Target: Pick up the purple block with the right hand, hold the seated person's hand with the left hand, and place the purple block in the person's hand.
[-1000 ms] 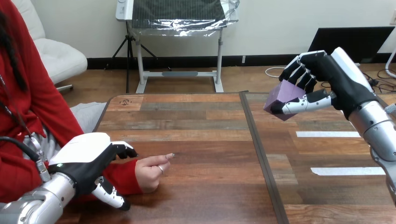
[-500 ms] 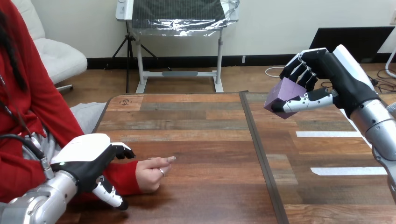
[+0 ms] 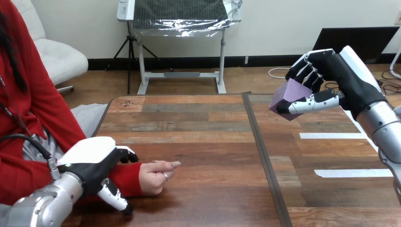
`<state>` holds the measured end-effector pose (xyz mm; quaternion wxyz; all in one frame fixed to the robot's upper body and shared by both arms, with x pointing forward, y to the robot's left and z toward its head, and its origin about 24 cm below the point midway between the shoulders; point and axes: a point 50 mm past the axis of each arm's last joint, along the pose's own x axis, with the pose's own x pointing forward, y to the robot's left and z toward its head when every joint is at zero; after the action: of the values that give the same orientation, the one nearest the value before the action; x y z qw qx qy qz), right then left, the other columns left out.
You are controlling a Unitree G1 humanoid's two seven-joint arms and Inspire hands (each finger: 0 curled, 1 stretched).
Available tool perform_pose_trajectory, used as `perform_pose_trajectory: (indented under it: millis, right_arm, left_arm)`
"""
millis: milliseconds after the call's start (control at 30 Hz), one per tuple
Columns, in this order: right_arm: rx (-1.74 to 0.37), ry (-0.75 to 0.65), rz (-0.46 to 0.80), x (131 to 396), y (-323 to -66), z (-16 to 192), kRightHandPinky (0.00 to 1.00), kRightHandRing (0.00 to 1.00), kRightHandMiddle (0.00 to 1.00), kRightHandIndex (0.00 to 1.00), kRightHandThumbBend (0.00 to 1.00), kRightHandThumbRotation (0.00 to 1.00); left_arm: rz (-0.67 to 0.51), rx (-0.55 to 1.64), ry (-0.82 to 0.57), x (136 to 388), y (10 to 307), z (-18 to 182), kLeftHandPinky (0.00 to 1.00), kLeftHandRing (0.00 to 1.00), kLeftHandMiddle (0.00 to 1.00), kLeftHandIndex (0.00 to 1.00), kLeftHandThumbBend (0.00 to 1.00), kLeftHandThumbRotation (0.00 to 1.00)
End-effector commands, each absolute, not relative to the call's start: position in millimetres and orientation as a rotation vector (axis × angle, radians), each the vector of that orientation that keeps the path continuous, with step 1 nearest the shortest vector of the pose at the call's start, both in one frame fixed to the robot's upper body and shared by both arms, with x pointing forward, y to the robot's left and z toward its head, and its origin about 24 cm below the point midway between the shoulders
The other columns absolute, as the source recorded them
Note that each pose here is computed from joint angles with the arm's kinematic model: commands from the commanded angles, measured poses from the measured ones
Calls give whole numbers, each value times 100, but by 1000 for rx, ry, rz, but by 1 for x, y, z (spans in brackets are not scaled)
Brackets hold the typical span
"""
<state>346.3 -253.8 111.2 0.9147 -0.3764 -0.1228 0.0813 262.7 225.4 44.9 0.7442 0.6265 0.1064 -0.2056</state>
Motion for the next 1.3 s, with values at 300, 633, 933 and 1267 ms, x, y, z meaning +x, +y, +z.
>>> perform_pose_trajectory:
  millis: [300, 633, 933, 1267]
  right_arm:
    - [-778, -349, 132, 350, -257, 140, 29, 33, 39, 44, 81, 0]
    - [-762, -349, 132, 350, -257, 140, 29, 32, 39, 44, 81, 0]
    - [-755, -343, 132, 350, -258, 140, 29, 32, 39, 44, 81, 0]
    - [-758, -342, 139, 350, -258, 141, 29, 32, 39, 44, 80, 0]
  left_arm:
    - [-450, 1367, 187, 278, 221, 57, 60, 69, 72, 70, 89, 12]
    - [-482, 1335, 238, 277, 218, 52, 56, 61, 64, 63, 84, 10]
    - [-509, 1324, 261, 277, 216, 48, 46, 52, 56, 57, 82, 4]
    - [-519, 1315, 274, 277, 214, 44, 35, 41, 49, 52, 79, 0]
